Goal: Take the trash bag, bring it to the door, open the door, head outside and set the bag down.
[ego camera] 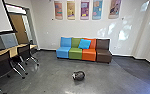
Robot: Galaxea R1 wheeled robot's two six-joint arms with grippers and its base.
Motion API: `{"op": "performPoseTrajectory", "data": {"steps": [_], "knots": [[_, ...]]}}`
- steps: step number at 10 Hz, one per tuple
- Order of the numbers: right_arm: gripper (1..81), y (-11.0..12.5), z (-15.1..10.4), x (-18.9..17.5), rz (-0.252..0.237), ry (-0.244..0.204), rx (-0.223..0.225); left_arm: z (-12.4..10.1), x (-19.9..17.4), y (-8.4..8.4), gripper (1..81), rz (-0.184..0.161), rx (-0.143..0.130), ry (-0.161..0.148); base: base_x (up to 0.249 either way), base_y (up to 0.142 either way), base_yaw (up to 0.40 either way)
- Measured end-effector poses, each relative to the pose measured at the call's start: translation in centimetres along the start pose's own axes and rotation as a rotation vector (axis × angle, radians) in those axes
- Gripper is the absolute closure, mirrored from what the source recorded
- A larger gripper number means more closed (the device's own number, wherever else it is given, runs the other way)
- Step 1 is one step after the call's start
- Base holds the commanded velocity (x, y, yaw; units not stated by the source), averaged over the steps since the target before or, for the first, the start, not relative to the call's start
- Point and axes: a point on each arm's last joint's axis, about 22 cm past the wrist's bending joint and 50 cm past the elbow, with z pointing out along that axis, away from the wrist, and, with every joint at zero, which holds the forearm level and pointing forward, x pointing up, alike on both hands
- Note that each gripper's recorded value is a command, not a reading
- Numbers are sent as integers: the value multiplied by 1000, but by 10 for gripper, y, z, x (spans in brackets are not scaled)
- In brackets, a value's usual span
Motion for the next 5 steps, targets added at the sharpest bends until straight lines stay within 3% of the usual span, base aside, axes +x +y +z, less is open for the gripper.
{"op": "performPoseTrajectory", "data": {"steps": [5], "knots": [[10,6,-1,-3,-1,-3,-8,1,1,6,10,2,-7,1,141,-70,0]]}}
